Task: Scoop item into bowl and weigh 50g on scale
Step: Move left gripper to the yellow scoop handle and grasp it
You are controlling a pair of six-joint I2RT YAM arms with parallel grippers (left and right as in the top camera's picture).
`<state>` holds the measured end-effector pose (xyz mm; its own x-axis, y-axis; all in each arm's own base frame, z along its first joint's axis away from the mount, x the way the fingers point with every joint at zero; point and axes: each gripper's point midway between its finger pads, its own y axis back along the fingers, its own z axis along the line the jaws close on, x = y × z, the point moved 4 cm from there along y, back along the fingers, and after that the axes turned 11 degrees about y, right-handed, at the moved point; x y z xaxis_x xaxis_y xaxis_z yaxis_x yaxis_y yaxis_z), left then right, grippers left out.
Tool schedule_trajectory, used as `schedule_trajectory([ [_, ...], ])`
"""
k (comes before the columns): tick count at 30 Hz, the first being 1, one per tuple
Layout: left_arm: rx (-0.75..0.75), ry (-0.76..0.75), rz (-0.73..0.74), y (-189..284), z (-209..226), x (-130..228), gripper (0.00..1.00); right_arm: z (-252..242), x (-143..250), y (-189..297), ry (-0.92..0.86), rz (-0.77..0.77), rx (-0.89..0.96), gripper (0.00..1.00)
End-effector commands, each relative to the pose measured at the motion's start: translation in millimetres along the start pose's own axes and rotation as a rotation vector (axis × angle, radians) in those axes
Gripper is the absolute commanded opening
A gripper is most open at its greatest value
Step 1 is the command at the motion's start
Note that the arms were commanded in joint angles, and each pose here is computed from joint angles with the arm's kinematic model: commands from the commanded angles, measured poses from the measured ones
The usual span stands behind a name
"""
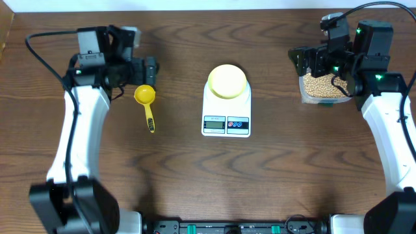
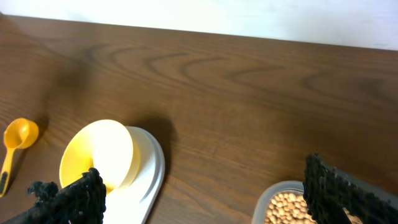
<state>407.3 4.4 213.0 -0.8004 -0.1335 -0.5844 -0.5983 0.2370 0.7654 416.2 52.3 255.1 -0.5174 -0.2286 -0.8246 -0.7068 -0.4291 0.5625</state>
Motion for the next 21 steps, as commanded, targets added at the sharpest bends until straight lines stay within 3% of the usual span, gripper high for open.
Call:
schedule_trajectory([
  [1,-0.090,0.082,0.036,-19,49,3,0.95,8,-3,-9,0.003,-0.003,-0.056,0.99],
  [9,-0.117,0.147,0.128,-83,93,27,0.76,17,10,-32,-0.001,0.049,-0.097,0.99],
  [21,-0.111,0.146,0.329,-112,98,75,0.65,24,11,-37,0.016,0.070,-0.076,0.98],
])
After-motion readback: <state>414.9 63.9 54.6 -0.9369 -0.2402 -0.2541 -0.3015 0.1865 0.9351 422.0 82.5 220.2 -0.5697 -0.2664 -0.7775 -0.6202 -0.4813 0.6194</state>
